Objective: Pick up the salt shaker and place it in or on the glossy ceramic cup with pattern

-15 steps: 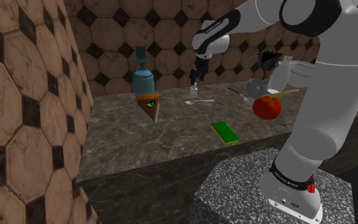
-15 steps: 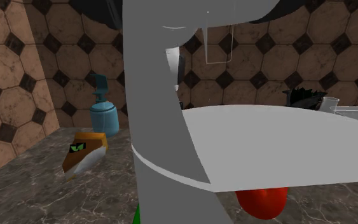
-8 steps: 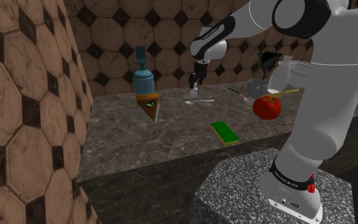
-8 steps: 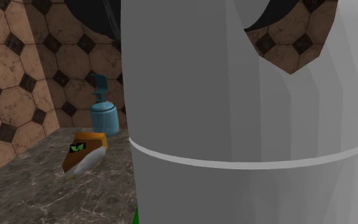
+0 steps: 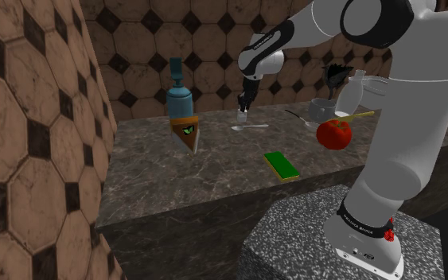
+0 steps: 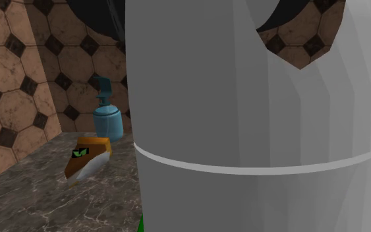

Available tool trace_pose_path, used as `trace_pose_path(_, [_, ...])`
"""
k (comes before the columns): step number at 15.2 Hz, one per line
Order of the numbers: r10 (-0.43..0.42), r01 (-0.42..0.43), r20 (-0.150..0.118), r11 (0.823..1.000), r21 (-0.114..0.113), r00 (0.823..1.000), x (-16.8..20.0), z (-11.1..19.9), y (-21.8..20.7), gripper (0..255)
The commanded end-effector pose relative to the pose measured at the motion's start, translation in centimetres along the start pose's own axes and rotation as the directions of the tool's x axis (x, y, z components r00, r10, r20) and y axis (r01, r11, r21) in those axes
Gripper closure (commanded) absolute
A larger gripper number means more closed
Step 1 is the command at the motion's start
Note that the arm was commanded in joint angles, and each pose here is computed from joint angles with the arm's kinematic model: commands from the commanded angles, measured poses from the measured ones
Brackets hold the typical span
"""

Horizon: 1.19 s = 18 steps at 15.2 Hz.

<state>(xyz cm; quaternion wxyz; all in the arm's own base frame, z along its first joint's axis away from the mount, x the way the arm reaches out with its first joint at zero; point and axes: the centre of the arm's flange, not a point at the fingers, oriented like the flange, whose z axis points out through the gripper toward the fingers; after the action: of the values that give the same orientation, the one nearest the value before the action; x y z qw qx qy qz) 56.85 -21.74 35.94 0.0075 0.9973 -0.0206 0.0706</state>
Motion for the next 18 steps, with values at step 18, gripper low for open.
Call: trace_pose_path(18, [0.0,0.0,0.0,1.0,0.0,1.0,0.8,-5.7,0.1,255])
